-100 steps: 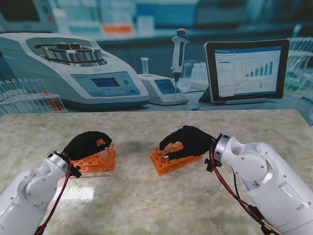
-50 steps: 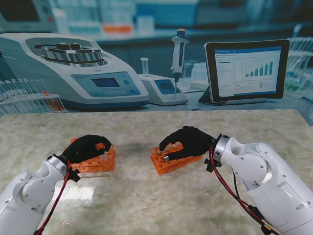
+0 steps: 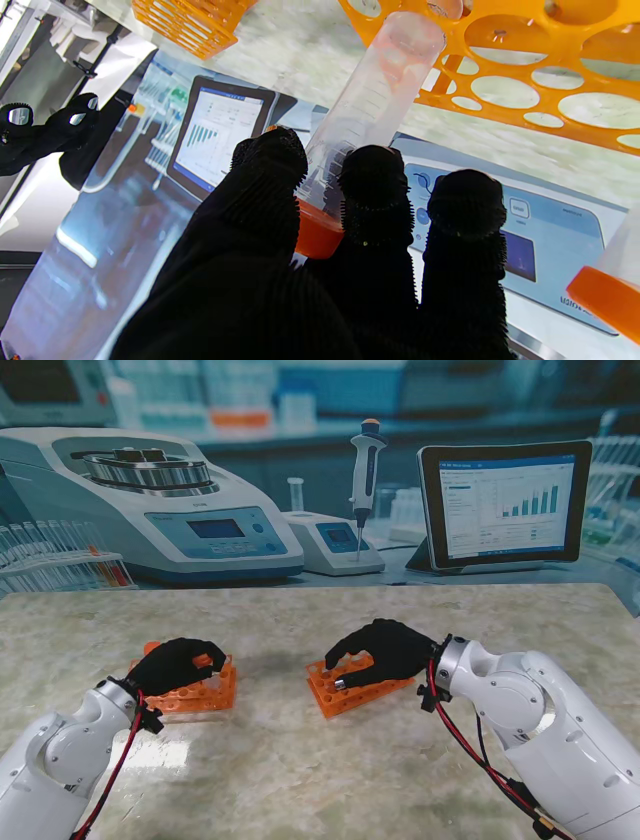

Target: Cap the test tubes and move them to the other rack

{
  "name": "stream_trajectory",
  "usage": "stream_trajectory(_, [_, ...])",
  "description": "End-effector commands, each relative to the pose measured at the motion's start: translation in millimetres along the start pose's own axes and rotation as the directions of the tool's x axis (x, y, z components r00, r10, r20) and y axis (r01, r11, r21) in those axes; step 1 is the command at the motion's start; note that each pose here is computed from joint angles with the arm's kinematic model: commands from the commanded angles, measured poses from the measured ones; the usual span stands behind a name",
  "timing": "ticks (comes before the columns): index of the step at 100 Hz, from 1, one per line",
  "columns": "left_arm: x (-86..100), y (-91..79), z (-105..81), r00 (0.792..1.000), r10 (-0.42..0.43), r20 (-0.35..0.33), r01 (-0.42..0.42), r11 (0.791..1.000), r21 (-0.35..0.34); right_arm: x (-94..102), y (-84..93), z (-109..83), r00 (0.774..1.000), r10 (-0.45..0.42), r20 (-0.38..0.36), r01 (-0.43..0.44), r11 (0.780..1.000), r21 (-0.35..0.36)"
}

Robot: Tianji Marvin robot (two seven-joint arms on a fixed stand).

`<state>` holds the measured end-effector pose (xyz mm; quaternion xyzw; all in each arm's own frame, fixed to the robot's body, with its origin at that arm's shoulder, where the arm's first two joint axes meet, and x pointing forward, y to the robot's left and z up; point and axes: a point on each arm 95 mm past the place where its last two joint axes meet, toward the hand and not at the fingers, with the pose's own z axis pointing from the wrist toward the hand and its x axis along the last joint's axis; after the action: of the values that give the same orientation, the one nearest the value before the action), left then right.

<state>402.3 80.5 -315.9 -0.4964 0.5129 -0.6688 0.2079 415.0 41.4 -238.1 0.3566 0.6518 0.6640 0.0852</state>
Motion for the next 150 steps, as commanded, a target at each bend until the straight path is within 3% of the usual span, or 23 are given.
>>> stream_trajectory(1, [-2.7,8.1,-4.0,1.000,-0.004,0.014,0.005,0.999,-0.032,-0.2,-3.9,-0.4,1.000,0.005,0.001,-0.005,1.000,0.010])
stream_trajectory(34, [-5.1,9.0,-6.9,0.999,0.035,0.019,-0.033,0.997,-0.072,-1.5,-4.2,-1.8,1.000,0.006,0.005,-0.006,1.000,0.009])
stream_trajectory(85, [3.5,0.1,-7.5,0.997,0.072,-0.025,-0.073,0.996,-0.042,-1.9,-4.2,-5.0,1.000,0.006,0.002,-0.006,1.000,0.002])
stream_trajectory(125, [21.1,-11.1,-6.4,0.992,0.091,-0.083,-0.091,0.996,0.002,-0.6,-5.3,-9.8,1.000,0.000,0.001,0.000,1.000,-0.014])
stream_trajectory(150, [47.8,-17.4,-2.2,0.983,0.092,-0.157,-0.085,0.995,0.045,2.3,-8.4,-22.4,1.000,-0.009,0.005,0.010,0.998,-0.063])
